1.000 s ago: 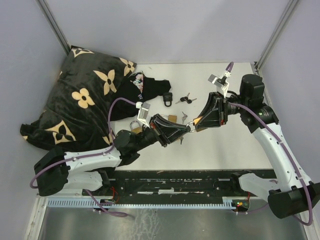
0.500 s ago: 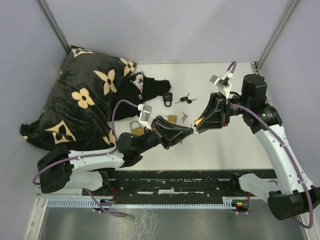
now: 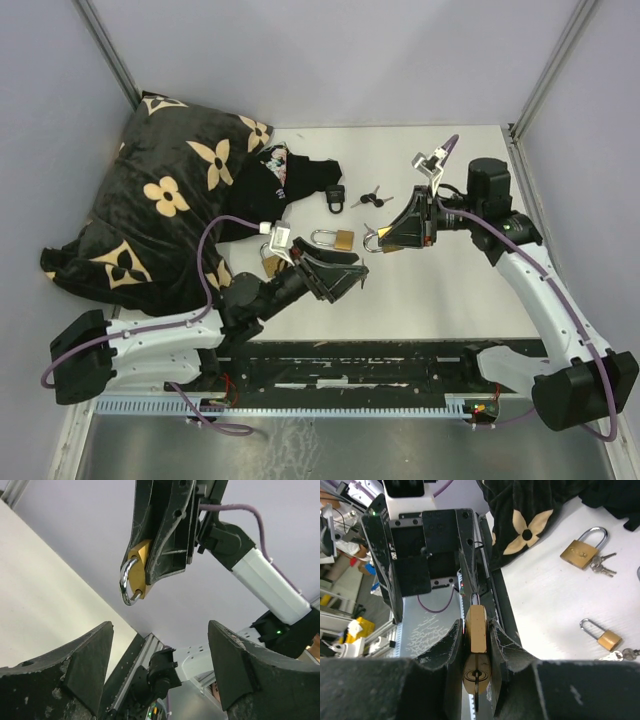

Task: Lock with the key
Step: Lock the lock.

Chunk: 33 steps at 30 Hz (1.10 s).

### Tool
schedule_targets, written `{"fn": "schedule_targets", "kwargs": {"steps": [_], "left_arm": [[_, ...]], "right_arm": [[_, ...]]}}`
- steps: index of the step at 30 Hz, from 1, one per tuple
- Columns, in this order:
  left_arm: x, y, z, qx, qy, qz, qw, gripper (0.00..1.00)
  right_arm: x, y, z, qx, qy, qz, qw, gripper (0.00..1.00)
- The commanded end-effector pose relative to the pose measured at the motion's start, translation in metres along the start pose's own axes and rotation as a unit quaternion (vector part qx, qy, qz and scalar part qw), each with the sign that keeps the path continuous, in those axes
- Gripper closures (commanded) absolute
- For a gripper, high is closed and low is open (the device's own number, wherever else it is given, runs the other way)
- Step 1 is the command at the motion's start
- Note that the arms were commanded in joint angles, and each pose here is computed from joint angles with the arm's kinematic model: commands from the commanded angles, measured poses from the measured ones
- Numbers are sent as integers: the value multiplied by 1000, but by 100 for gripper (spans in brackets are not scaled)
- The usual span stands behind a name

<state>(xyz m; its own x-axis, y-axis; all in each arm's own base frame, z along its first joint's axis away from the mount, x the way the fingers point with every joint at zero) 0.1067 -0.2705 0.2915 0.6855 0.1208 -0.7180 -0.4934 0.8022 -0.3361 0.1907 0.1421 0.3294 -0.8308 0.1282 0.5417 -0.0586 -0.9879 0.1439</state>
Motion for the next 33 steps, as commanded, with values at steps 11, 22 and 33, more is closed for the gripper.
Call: {"fn": "schedule_targets", "kwargs": {"steps": [11,22,33], "left_arm": [[12,-40,7,-45,49,-21,998,30],[0,-48,24,-41,41,-75,995,45],[5,-58,22,-7,30,-85,996,69]], "right_arm": [[19,2,18,-43,0,32,999,98],[18,1,17,-42,-1,34,999,98],[18,1,15,-39,-3,39,998,97]]}}
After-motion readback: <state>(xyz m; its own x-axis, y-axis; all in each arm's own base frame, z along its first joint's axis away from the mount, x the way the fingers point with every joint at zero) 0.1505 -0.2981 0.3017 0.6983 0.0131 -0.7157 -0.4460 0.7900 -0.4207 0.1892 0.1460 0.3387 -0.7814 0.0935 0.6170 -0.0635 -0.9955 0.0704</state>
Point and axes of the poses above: each gripper's point midway between its finger pads, its own y axis back along the fingers, its own x axis along the line the jaws close on, z = x × y, the point moved 8 cm from there along y, back along the fingers, and after that the axes turned 3 degrees about y, right-handed, at the moved point
